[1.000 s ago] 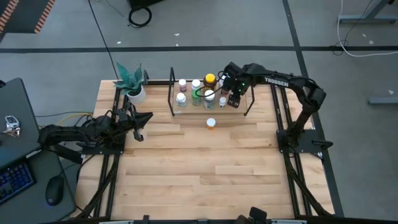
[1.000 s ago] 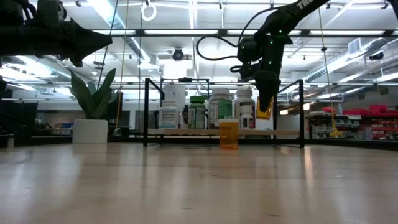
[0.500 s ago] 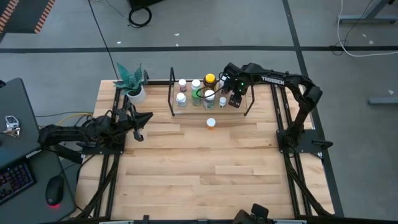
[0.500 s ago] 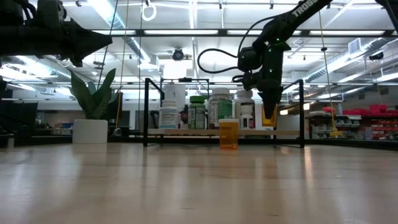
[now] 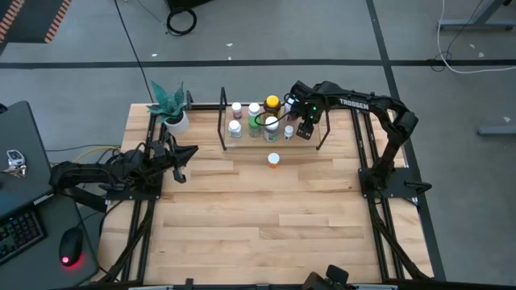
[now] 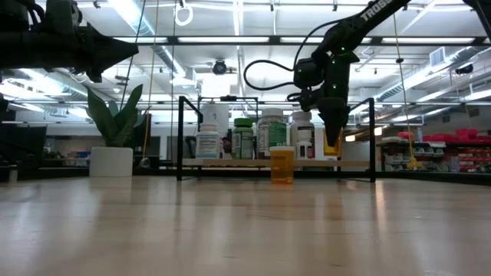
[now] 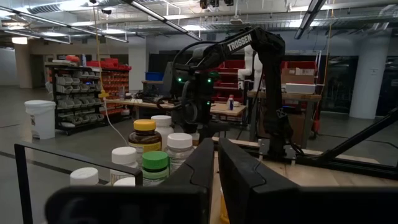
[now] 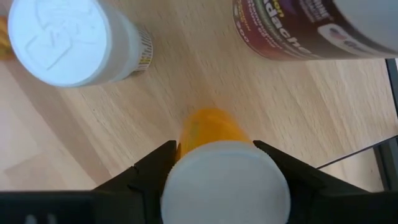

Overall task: Pick and place medicine bottles onto shelf by color
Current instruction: Put the right orange pill bottle on the shelf

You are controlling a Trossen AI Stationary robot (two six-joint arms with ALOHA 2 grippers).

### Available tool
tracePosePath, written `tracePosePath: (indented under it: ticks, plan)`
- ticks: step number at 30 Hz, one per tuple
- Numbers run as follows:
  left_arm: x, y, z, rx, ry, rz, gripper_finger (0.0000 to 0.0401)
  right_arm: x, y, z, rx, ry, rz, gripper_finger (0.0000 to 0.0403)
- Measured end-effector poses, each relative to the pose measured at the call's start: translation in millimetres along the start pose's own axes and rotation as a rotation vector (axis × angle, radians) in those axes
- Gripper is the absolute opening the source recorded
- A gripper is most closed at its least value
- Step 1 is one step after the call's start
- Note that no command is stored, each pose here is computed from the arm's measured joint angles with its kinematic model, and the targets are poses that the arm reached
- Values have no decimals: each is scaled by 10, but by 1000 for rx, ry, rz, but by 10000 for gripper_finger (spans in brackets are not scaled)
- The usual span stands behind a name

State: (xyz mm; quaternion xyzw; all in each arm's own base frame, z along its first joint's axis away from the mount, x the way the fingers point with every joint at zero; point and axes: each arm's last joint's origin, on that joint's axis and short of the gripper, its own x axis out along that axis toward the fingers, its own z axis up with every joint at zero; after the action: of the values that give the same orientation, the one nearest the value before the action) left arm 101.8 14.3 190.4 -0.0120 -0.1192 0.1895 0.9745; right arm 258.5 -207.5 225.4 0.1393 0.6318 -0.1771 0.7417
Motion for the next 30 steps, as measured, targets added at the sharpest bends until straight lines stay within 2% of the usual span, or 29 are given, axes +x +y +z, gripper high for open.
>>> tracePosePath:
  ticks: [8, 18, 30]
  plan:
    - [0, 0, 0, 0, 0, 0, 40, 0, 3, 1, 7, 0, 0, 232]
    - [0, 0, 0, 0, 0, 0, 29, 0, 14, 4, 19, 0, 1, 241]
    - [0, 0, 0, 0, 0, 0, 39, -3, 24, 6, 34, -2, -2, 297]
